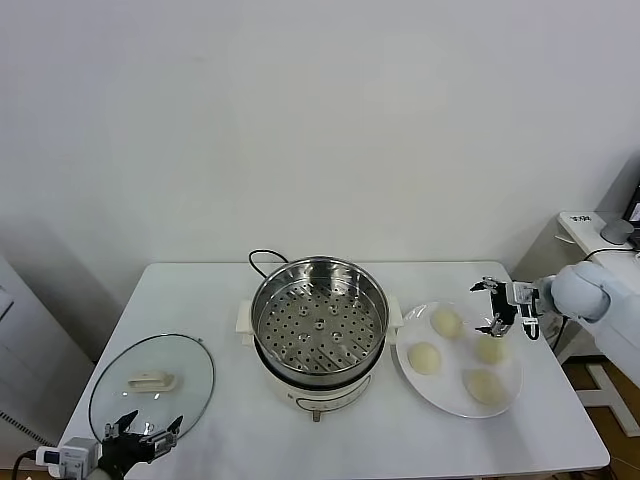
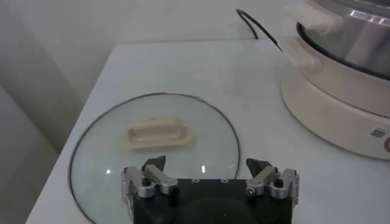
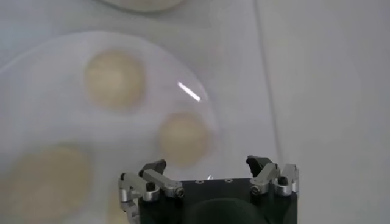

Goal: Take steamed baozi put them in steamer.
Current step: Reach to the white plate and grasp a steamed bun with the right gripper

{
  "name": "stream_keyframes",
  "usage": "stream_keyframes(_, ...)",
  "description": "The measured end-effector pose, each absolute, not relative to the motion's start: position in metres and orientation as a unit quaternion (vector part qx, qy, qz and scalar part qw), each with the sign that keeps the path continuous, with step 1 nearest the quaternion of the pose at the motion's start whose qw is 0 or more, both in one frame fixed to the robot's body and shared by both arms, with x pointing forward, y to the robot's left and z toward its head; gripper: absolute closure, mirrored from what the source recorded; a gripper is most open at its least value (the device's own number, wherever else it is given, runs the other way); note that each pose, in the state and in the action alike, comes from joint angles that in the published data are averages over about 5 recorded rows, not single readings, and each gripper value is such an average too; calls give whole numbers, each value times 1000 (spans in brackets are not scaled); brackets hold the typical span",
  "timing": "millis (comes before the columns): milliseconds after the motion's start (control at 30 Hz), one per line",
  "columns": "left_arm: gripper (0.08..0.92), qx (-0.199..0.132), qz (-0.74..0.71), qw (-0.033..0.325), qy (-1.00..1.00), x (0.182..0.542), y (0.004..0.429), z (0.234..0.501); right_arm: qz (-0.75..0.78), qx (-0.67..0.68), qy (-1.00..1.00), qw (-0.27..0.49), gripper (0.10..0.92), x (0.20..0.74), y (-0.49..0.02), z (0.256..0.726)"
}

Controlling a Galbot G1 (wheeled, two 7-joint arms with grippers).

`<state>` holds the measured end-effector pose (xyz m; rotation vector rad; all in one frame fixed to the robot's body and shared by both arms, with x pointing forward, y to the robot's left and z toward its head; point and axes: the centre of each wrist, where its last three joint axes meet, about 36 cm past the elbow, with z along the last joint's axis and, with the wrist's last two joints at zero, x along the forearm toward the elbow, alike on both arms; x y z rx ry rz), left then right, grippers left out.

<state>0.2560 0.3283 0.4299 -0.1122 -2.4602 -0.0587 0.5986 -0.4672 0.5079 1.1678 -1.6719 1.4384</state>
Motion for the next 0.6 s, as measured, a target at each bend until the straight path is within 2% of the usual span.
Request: stream_keyframes(600,177,-48,-26,334,-941,262,327,430,541,494,-592,335,200,652,-437,472)
